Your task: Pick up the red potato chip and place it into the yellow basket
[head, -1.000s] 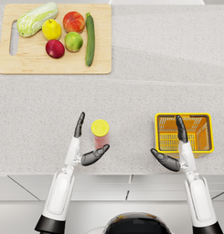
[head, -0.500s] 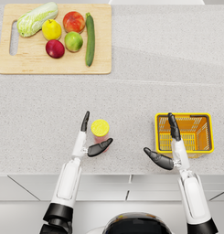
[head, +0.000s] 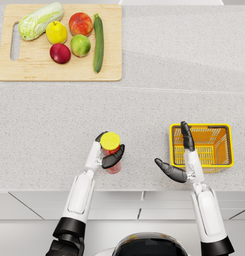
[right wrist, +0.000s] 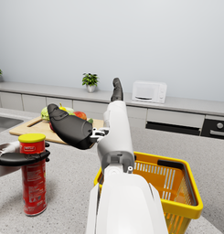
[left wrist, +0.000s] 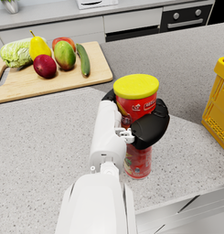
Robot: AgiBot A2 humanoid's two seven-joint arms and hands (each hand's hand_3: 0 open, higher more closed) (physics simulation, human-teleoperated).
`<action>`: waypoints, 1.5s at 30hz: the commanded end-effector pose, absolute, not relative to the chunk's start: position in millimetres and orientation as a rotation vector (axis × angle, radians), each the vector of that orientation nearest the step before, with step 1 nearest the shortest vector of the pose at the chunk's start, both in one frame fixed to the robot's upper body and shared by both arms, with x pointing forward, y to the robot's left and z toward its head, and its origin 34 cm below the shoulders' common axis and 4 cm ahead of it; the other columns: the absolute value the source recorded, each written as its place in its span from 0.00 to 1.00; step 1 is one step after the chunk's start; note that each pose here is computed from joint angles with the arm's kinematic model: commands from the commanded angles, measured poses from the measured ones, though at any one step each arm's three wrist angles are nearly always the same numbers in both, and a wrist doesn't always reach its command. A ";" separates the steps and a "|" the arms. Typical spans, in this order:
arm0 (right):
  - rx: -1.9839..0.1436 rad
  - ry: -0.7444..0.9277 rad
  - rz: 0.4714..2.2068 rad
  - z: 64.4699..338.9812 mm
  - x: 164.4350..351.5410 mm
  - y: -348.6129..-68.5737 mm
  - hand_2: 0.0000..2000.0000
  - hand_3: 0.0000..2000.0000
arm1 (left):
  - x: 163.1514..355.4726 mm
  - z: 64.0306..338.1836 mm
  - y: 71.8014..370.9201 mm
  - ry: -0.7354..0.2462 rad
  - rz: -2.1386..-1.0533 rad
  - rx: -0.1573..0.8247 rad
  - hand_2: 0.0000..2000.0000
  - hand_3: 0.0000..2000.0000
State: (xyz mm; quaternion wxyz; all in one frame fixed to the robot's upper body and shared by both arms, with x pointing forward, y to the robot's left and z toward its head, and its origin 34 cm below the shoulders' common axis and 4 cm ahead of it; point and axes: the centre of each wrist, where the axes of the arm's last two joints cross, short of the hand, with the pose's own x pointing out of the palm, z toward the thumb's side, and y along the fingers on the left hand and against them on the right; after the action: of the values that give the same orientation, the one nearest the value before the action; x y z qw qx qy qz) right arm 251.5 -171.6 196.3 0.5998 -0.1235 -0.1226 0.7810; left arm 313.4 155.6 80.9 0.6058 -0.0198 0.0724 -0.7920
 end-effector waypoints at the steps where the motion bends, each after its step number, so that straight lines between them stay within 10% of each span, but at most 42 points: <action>1: -0.297 -0.307 1.804 201.9 252.8 -171.2 0.00 0.00 | 322.3 85.1 154.0 0.158 -1.829 -0.052 1.00 1.00; 11: -0.237 -0.327 1.919 201.1 274.6 -122.8 0.00 0.00 | 290.1 247.4 120.1 -0.436 -1.974 0.390 1.00 1.00; 26: -0.497 -0.213 2.050 218.0 289.8 -74.6 0.00 0.00 | 262.2 253.0 78.4 -0.465 -2.134 0.462 1.00 1.00; 27: -0.506 -0.209 2.052 218.9 289.9 -77.6 0.68 0.16 | 262.2 251.9 80.4 -0.460 -2.122 0.465 1.00 1.00; 28: -0.531 -0.179 2.137 218.8 291.9 -77.7 1.00 0.33 | 262.2 251.8 81.5 -0.459 -2.117 0.472 1.00 1.00; 32: -0.572 -0.124 2.235 218.6 294.0 -79.0 1.00 0.98 | 256.4 255.7 81.7 -0.469 -2.111 0.508 1.00 1.00; 33: -0.568 -0.123 2.218 219.6 297.1 -81.0 1.00 1.00 | 251.6 260.8 86.6 -0.490 -2.096 0.531 0.32 0.84; 34: -0.568 -0.131 2.202 222.7 300.3 -84.9 1.00 1.00 | 250.0 267.0 91.5 -0.516 -2.052 0.538 0.00 0.67; 38: -0.562 -0.260 1.995 254.9 316.2 -122.9 1.00 1.00 | 261.1 288.1 145.1 -0.587 -1.797 0.542 0.00 0.02; 45: -0.576 -0.408 1.651 289.1 309.9 -207.6 1.00 1.00 | 280.2 288.1 216.4 -0.575 -1.510 0.476 0.00 0.00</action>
State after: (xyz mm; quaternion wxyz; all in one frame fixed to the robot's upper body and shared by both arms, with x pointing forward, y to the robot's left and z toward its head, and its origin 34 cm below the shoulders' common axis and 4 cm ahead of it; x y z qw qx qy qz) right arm 314.1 -179.9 271.5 0.5901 -0.2357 -0.1488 0.7577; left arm 274.8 198.5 286.9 0.6407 0.2146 -0.2526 -0.6925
